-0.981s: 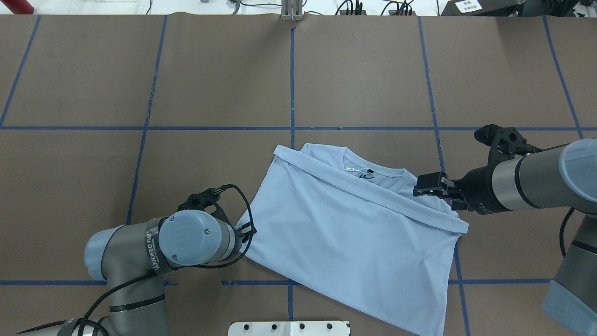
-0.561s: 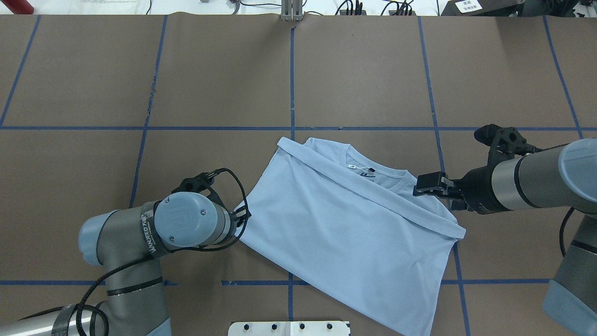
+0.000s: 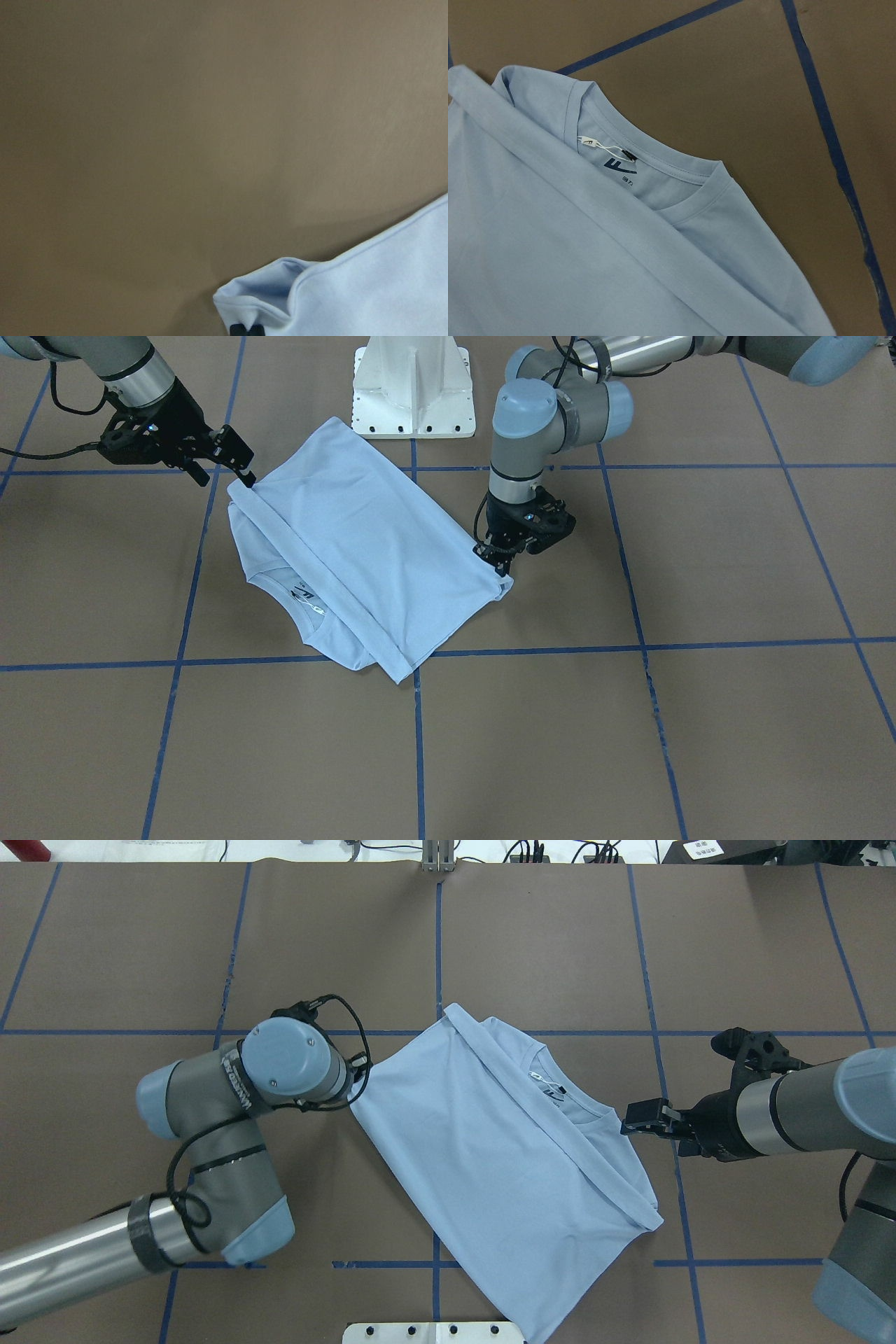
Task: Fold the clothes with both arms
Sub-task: 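Swing the shirt with the left gripper away from the robot, rotating it upright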
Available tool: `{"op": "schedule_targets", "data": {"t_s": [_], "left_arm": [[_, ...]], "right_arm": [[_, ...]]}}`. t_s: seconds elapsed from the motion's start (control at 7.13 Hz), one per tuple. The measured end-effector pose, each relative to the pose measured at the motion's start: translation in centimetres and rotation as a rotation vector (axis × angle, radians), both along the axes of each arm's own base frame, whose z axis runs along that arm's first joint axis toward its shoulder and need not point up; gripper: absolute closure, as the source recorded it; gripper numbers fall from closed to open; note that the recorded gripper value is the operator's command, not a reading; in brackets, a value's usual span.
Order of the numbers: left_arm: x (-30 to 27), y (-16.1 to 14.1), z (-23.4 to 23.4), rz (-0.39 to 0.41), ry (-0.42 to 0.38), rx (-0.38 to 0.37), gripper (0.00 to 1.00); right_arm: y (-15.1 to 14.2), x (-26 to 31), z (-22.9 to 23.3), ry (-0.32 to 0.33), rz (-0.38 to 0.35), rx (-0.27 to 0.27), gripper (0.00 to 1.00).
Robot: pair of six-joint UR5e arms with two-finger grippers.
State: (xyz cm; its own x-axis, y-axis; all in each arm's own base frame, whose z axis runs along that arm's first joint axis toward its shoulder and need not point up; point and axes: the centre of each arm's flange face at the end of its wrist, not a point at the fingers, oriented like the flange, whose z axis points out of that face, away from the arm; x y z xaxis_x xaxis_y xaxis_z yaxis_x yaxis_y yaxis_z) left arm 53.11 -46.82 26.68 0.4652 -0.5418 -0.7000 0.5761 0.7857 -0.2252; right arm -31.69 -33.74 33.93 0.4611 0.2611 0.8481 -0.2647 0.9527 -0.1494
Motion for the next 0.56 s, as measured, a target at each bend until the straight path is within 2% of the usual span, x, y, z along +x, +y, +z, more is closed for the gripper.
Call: {"op": "schedule_targets", "data": {"t_s": [0.28,0.56], "left_arm": [[-1.5,-9.3,2.2,-0.039,-0.026,0.085,1.00],[-2.6,-15.9,2.0,-0.038,-0.052,0.175,1.00]], "right_arm": [[0.0,-0.1,0.0,0.001,0.002,0.000,0.00],[0.0,-0.1,0.0,-0.001,0.005,-0.002,0.00]]}}
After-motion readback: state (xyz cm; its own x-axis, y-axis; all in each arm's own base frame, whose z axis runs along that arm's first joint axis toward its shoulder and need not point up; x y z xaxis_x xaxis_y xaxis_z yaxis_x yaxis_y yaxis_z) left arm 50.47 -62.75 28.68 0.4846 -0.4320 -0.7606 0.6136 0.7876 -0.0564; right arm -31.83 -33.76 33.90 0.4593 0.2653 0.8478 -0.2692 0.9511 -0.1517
